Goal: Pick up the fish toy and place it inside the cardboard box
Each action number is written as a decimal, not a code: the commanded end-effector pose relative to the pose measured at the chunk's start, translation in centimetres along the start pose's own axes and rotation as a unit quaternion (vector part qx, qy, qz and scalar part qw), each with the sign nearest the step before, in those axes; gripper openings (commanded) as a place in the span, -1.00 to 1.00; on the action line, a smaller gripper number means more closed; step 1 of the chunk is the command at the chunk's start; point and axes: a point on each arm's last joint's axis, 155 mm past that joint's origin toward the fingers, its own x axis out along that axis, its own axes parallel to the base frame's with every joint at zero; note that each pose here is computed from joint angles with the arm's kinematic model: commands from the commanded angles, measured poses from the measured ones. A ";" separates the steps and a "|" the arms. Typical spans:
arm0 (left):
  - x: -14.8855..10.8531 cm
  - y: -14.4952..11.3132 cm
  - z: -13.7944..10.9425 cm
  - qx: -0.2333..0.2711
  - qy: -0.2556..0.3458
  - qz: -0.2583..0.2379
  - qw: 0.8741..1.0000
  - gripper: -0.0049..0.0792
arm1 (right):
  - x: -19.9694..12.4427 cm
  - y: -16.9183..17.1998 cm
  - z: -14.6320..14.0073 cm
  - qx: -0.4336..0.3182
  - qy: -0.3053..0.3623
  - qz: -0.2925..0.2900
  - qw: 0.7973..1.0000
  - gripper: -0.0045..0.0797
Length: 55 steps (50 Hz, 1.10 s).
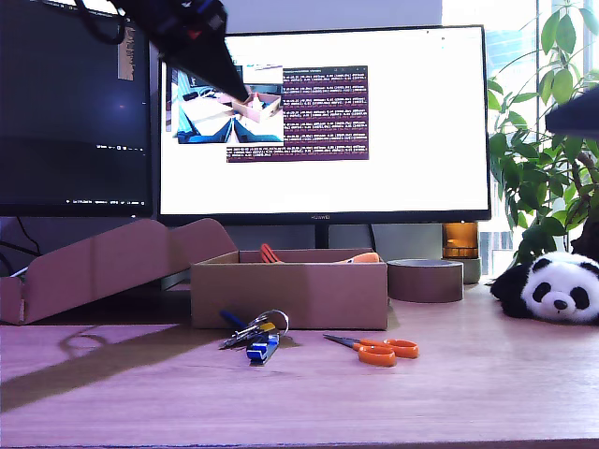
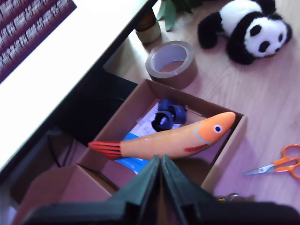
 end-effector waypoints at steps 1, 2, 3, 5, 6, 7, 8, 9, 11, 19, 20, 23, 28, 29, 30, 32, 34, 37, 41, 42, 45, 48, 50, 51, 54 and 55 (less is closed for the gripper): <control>-0.7 -0.7 -0.4 -0.007 -0.009 -0.002 1.000 -0.93 | 0.0 -0.4 -1.8 0.018 0.028 -0.011 0.999 -0.92; -0.9 -0.8 -0.5 -0.010 -0.010 -0.002 1.000 -0.93 | 0.0 -0.5 -2.1 0.021 0.035 -0.013 0.999 -0.92; -0.9 -0.9 -0.7 -0.011 -0.011 -0.002 1.000 -0.93 | 0.0 -0.6 -2.6 0.025 0.043 -0.016 0.999 -0.92; -1.2 -1.2 -1.0 -0.018 -0.016 0.001 1.000 -0.93 | -0.1 -0.9 -3.2 0.030 0.054 -0.024 0.998 -0.92; -1.3 -1.2 -1.1 -0.018 -0.019 0.003 1.000 -0.93 | -0.1 -1.0 -3.4 0.033 0.059 -0.028 0.997 -0.92; -1.4 -1.3 -1.2 -0.023 -0.022 0.004 0.999 -0.93 | -0.2 -1.2 -3.6 0.034 0.063 -0.033 0.997 -0.92; -1.5 -1.4 -1.4 -0.027 -0.025 0.006 0.999 -0.93 | -0.2 -1.5 -3.8 0.036 0.066 -0.040 0.996 -0.92; -1.7 -1.4 -1.5 -0.029 -0.030 0.009 0.999 -0.93 | -0.2 -1.7 -4.0 0.038 0.069 -0.047 0.996 -0.92; -2.0 -1.4 -1.8 -0.041 -0.038 0.014 0.998 -0.93 | -0.3 -2.4 -4.2 0.047 0.072 -0.066 0.994 -0.92; -3.1 -1.3 -3.5 -0.085 -0.058 0.031 0.994 -0.93 | -1.0 -5.2 -4.3 0.058 0.070 -0.143 0.986 -0.92; -3.2 -1.4 -3.9 -0.090 -0.057 0.032 0.994 -0.93 | -1.1 -5.5 -4.3 0.058 0.069 -0.152 0.984 -0.92; -3.4 -1.3 -4.8 -0.105 -0.058 0.034 0.992 -0.93 | -1.4 -6.4 -4.3 0.058 0.067 -0.175 0.981 -0.92; -3.8 -0.9 -6.2 -0.124 -0.059 0.046 0.989 -0.93 | -2.0 -8.0 -4.2 0.058 0.064 -0.213 0.973 -0.92; -3.9 -0.7 -6.4 -0.136 -0.061 0.048 0.988 -0.93 | -2.2 -8.2 -4.2 0.058 0.064 -0.220 0.972 -0.92; -4.0 -0.6 -6.6 -0.139 -0.063 0.051 0.987 -0.93 | -2.3 -8.6 -4.2 0.058 0.063 -0.228 0.970 -0.92; -4.2 -0.4 -6.9 -0.149 -0.067 0.057 0.985 -0.93 | -2.6 -9.1 -4.2 0.060 0.062 -0.239 0.967 -0.92; -4.4 -0.2 -7.2 -0.153 -0.072 0.062 0.984 -0.93 | -2.8 -9.5 -4.2 0.060 0.061 -0.248 0.965 -0.92; -4.7 0.0 -7.4 -0.167 -0.081 0.070 0.980 -0.93 | -3.3 -10.2 -4.1 0.063 0.059 -0.263 0.961 -0.92; -5.1 0.3 -7.8 -0.181 -0.095 0.080 0.976 -0.93 | -3.8 -11.1 -4.0 0.061 0.056 -0.283 0.956 -0.92; -5.2 0.4 -7.9 -0.181 -0.097 0.082 0.975 -0.93 | -4.0 -11.3 -4.0 0.058 0.056 -0.288 0.954 -0.92; -5.4 0.4 -8.4 -0.191 -0.100 0.089 0.972 -0.93 | -4.4 -11.9 -3.8 0.061 0.050 -0.299 0.951 -0.92; -5.6 0.4 -8.9 -0.200 -0.105 0.098 0.969 -0.93 | -4.5 -12.0 -3.4 0.062 0.042 -0.298 0.951 -0.92; -5.7 0.4 -9.4 -0.205 -0.106 0.105 0.967 -0.93 | -4.4 -12.0 -3.2 0.062 0.037 -0.294 0.953 -0.92; -5.8 0.4 -9.6 -0.207 -0.107 0.107 0.967 -0.93 | -4.5 -12.2 -3.1 0.063 0.035 -0.297 0.952 -0.92; -6.1 0.4 -10.3 -0.220 -0.115 0.115 0.962 -0.93 | -4.6 -12.3 -2.8 0.063 0.029 -0.297 0.952 -0.92; -6.2 0.4 -10.6 -0.220 -0.116 0.119 0.961 -0.93 | -4.7 -12.4 -2.8 0.063 0.028 -0.299 0.952 -0.92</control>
